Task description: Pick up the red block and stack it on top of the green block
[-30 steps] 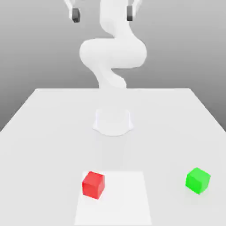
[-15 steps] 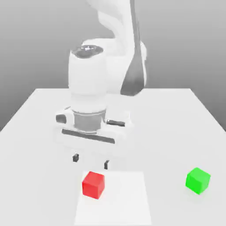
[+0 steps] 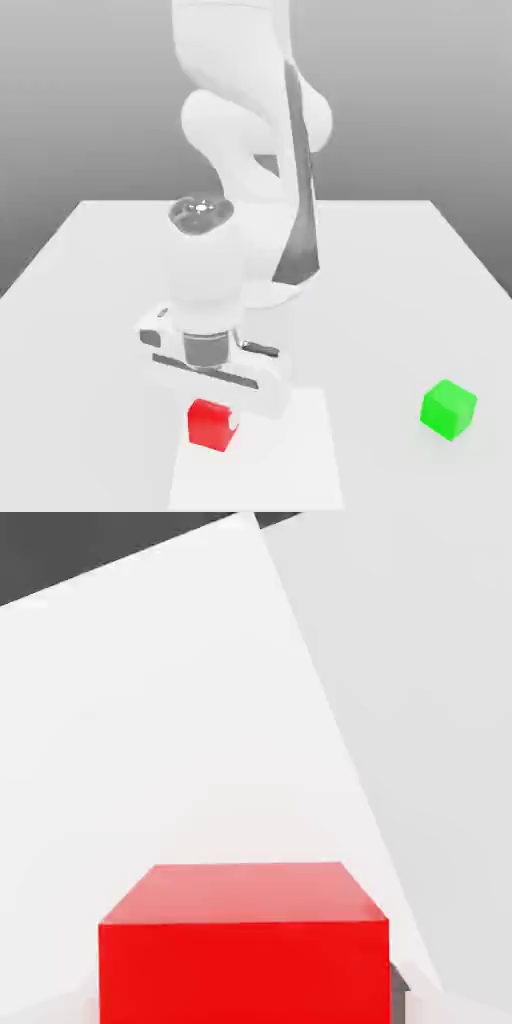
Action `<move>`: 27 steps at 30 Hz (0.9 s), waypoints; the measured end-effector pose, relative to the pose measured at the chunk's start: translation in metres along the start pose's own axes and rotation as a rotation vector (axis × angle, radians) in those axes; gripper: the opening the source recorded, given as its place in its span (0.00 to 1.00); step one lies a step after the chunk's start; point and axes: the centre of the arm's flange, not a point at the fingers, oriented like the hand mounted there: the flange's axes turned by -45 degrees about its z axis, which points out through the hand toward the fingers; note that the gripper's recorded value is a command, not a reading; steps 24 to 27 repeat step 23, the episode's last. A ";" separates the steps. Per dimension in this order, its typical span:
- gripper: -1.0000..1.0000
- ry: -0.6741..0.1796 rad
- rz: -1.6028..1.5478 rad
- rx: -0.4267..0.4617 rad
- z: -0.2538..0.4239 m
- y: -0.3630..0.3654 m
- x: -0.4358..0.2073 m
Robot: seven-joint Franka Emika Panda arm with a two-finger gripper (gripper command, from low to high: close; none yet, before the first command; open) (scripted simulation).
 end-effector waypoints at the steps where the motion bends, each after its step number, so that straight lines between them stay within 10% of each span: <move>1: 0.00 0.000 0.000 0.000 -0.010 0.000 0.000; 19: 0.00 0.002 -0.507 0.001 -0.028 -0.287 -0.150; 20: 1.00 0.001 -0.507 0.001 -0.017 -0.287 -0.150; 27: 1.00 0.001 -0.507 0.001 -0.017 -0.287 -0.150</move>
